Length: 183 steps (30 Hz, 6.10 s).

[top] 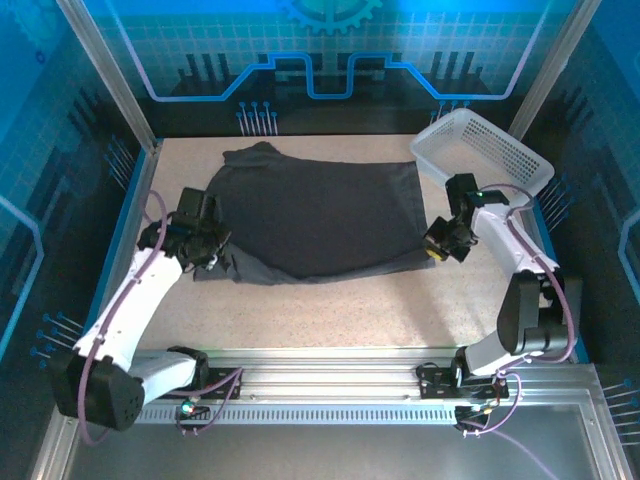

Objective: Fold and stack the t-shirts

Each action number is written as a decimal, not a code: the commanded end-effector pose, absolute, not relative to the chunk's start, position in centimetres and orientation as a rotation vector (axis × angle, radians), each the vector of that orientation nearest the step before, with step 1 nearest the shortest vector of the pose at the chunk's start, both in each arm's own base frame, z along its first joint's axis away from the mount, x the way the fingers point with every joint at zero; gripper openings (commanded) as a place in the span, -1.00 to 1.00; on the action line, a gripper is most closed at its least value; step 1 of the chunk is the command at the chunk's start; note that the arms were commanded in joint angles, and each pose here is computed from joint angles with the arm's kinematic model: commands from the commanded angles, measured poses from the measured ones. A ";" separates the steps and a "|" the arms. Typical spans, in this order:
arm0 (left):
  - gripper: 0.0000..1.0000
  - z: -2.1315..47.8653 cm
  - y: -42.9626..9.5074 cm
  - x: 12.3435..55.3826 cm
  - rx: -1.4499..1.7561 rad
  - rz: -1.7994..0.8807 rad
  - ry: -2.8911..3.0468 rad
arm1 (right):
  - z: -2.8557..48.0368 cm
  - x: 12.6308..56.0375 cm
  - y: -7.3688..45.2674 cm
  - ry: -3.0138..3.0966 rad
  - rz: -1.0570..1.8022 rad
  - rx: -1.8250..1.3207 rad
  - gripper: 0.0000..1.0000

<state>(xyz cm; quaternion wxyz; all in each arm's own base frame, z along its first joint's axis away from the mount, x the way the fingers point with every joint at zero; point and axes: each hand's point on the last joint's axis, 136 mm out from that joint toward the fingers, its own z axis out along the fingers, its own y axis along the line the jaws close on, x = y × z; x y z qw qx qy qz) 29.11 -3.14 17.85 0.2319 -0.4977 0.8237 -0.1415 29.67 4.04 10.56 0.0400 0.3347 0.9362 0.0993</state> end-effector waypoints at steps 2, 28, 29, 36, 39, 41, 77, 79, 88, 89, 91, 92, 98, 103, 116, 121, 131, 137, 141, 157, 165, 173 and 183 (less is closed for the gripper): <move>-1.00 19.8 -2.8 33.4 -1.240 -0.448 2.237 | 10.5 31.8 4.0 2.860 0.272 1.069 -1.00; -1.00 16.2 -0.5 43.0 -1.144 -0.405 2.289 | 7.6 38.8 2.7 2.844 0.209 1.172 -1.00; -1.00 16.1 -0.4 43.1 -1.142 -0.402 2.291 | 7.4 38.8 2.6 2.847 0.204 1.176 -1.00; -1.00 15.3 -0.1 44.4 -1.133 -0.393 2.306 | 6.8 39.4 2.7 2.854 0.199 1.184 -1.00; -1.00 14.9 0.1 44.9 -1.132 -0.382 2.317 | 6.7 39.9 2.6 2.852 0.198 1.178 -1.00; -1.00 14.6 0.3 45.3 -1.133 -0.379 2.320 | 6.5 40.3 2.7 2.857 0.201 1.165 -1.00; -0.64 -0.5 3.8 30.3 -1.951 -0.175 2.413 | 0.0 32.8 5.9 3.219 0.032 0.779 -0.49; -0.63 -0.5 3.9 28.5 -1.960 -0.130 2.413 | -0.2 31.2 5.8 3.240 0.013 0.808 -0.42; -0.61 0.9 3.7 22.2 -2.009 -0.030 2.401 | 1.1 23.8 6.4 3.301 0.008 0.896 -0.29; -0.61 1.1 3.8 21.4 -2.014 -0.008 2.393 | 1.2 23.1 6.6 3.303 0.016 0.902 -0.28; -0.62 1.3 3.8 19.9 -2.037 0.017 2.384 | 1.3 22.1 7.0 3.312 0.020 0.898 -0.28; -0.61 1.2 3.7 19.2 -2.051 0.019 2.377 | 1.3 21.6 7.2 3.321 0.026 0.895 -0.28; -0.60 0.9 4.3 16.4 -2.095 0.078 2.352 | 1.0 18.9 8.4 3.381 0.001 0.856 -0.28; -0.60 1.2 5.1 15.8 -2.114 0.081 2.325 | 1.1 17.9 8.1 3.367 -0.023 0.876 -0.27; 0.06 6.8 -1.7 22.3 -2.028 -0.367 2.239 | 11.8 28.2 18.4 2.870 0.899 0.091 0.32; 0.07 5.2 -4.1 21.6 -2.144 -0.425 2.168 | 14.8 29.2 21.7 2.749 1.136 -0.037 0.40; -0.15 3.0 -5.0 22.9 -2.146 -0.407 2.187 | 14.5 29.3 21.9 2.759 1.125 -0.013 0.41; -0.84 3.4 -4.7 24.7 -2.058 -0.405 2.200 | 14.0 29.2 21.5 2.779 1.095 0.016 0.38; -1.00 5.0 -4.7 26.8 -1.907 -0.397 2.259 | 13.8 29.2 21.3 2.783 1.089 0.030 0.36; -0.18 5.7 -5.7 24.1 -1.789 -0.369 2.420 | 14.3 29.6 21.9 2.741 1.187 0.000 0.42; 0.16 2.6 -5.3 22.4 -1.989 -0.475 2.240 | 14.7 29.2 23.1 2.729 1.254 -0.073 0.44; -0.06 2.7 -4.0 23.7 -1.973 -0.488 2.161 | 14.4 29.0 23.1 2.736 1.250 -0.063 0.44; -0.63 2.5 -4.2 23.9 -1.961 -0.502 2.173 | 14.2 28.9 22.8 2.744 1.231 -0.044 0.41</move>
